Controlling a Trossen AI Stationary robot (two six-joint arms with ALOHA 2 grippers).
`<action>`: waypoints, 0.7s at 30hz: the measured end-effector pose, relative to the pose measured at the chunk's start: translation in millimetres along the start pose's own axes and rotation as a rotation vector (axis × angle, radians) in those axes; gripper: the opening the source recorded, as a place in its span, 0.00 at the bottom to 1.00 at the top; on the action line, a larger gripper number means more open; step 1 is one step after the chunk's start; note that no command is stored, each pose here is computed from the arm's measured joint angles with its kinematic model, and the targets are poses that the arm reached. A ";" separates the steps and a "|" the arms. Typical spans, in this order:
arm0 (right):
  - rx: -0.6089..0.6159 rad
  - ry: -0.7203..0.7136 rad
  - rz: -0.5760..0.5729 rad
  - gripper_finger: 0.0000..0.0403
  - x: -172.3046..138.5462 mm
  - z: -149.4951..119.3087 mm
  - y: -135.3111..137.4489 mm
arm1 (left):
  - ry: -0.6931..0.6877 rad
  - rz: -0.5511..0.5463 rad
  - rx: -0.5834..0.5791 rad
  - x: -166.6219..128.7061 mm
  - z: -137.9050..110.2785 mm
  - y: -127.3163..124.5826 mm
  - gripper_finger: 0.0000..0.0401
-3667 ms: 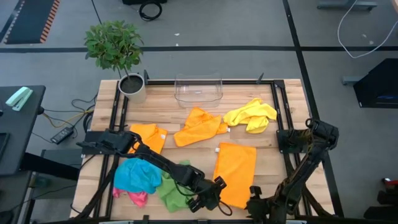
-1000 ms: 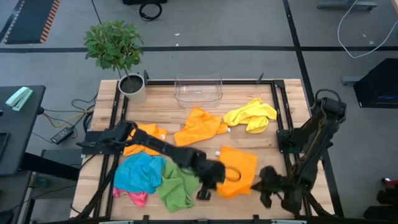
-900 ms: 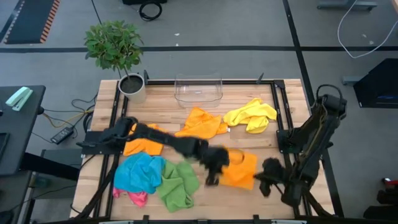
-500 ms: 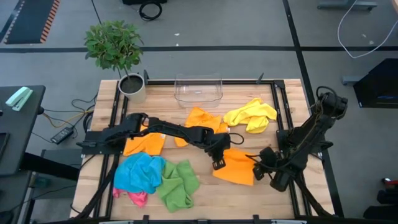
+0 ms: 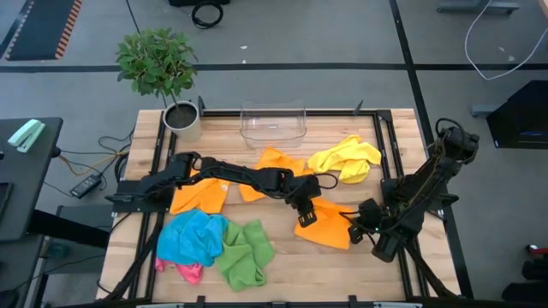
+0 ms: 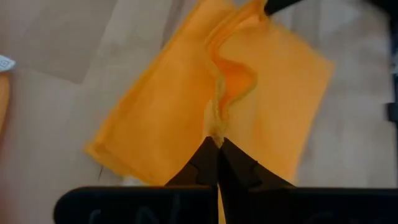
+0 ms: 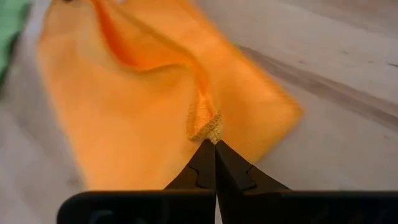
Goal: Fold microfiber towels
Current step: Fold the bottom orange towel on the table
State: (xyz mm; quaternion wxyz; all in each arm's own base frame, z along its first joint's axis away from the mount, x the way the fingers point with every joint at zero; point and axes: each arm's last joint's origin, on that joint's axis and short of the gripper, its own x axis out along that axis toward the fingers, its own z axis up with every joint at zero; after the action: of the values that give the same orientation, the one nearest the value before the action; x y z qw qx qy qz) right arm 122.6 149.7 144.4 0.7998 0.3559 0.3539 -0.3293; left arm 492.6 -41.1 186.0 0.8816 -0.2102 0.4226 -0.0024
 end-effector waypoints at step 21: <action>-0.087 0.155 0.332 0.00 -94.6 -3.7 77.9 | 0.128 -0.296 0.126 -63.1 -33.6 -107.5 0.02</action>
State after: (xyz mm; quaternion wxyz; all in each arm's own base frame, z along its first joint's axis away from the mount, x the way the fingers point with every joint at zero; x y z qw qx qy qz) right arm 131.6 220.0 244.4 0.8281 0.3988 0.3649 -0.1486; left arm 445.6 -139.9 254.3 0.8543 -0.2138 0.4414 -0.1721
